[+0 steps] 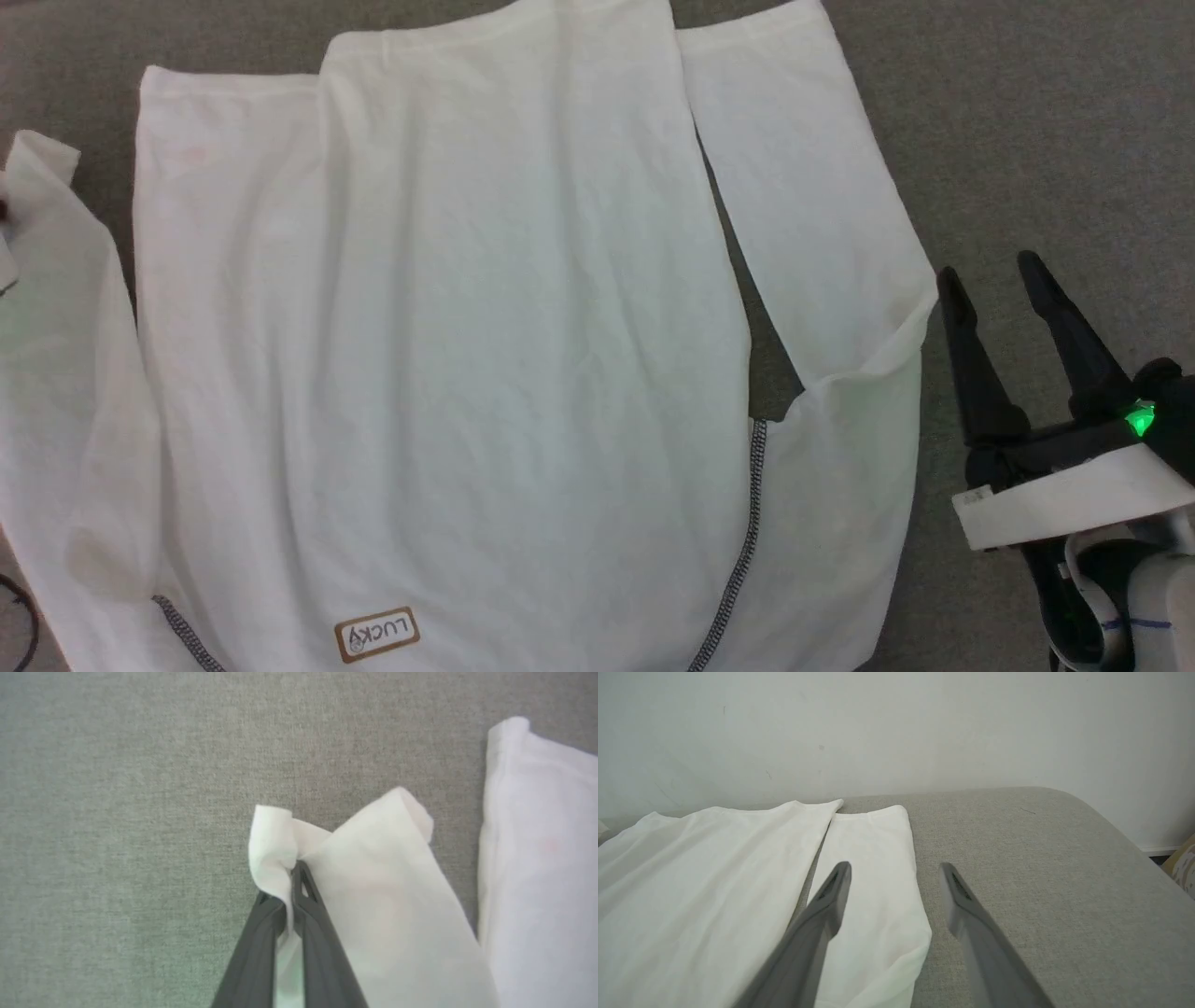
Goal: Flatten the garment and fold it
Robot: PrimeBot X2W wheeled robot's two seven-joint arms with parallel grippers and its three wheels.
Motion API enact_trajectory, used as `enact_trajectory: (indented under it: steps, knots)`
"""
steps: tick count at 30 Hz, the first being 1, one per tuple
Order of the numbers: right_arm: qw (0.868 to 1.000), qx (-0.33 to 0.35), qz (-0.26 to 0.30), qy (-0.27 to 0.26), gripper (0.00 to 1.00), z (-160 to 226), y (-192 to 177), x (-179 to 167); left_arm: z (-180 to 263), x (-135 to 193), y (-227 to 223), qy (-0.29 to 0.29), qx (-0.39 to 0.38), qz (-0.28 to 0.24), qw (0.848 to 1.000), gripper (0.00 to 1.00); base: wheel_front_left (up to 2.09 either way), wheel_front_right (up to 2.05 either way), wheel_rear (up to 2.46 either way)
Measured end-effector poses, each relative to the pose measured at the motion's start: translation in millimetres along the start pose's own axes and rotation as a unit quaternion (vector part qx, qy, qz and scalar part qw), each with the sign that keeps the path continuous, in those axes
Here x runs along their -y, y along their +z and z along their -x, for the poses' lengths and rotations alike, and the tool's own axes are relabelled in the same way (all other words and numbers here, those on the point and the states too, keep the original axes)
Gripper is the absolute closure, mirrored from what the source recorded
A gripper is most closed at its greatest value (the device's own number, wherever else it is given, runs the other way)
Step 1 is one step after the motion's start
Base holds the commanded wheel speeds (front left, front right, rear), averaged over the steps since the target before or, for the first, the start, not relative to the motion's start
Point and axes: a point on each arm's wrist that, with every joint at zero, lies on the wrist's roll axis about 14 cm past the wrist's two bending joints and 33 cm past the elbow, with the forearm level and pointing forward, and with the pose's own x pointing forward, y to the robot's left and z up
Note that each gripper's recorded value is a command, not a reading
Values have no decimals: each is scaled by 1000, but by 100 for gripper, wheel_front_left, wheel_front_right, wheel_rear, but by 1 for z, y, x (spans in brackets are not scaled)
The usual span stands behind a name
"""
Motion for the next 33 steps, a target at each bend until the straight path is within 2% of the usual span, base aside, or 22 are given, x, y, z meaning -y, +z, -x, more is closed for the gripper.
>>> enact_trajectory:
  steps: [4, 7, 11, 14, 18, 24, 29, 33]
  knots:
    - [1000, 7, -2, -6, 0, 8, 8, 4, 20, -1, 3, 6, 29, -17, 999, 100, 0, 0, 0]
    - [1000, 11, -6, -12, 0, 18, 14, 6, 49, -4, 21, 7, 81, -30, 996, 100, 0, 0, 0]
    - [1000, 19, -10, -18, 0, 30, 22, 7, 100, -9, 56, 11, 176, -62, 982, 100, 0, 0, 0]
    - [999, 23, -14, -19, 0, 40, 27, 5, 140, 6, 75, -3, 241, -87, 967, 100, 0, 0, 0]
    - [999, 34, -21, -12, 0, 50, 36, 0, 179, 46, 68, -48, 284, -128, 949, 100, 0, 0, 0]
    - [998, 55, -23, 4, 0, 63, 54, -11, 220, 129, 23, -141, 303, -190, 923, 100, 0, 0, 0]
    - [997, 77, -23, 10, 0, 72, 70, -14, 236, 205, -28, -235, 287, -225, 901, 100, 0, 0, 0]
    - [996, 84, -22, -5, 0, 82, 75, -4, 229, 269, -81, -321, 234, -239, 886, 100, 0, 0, 0]
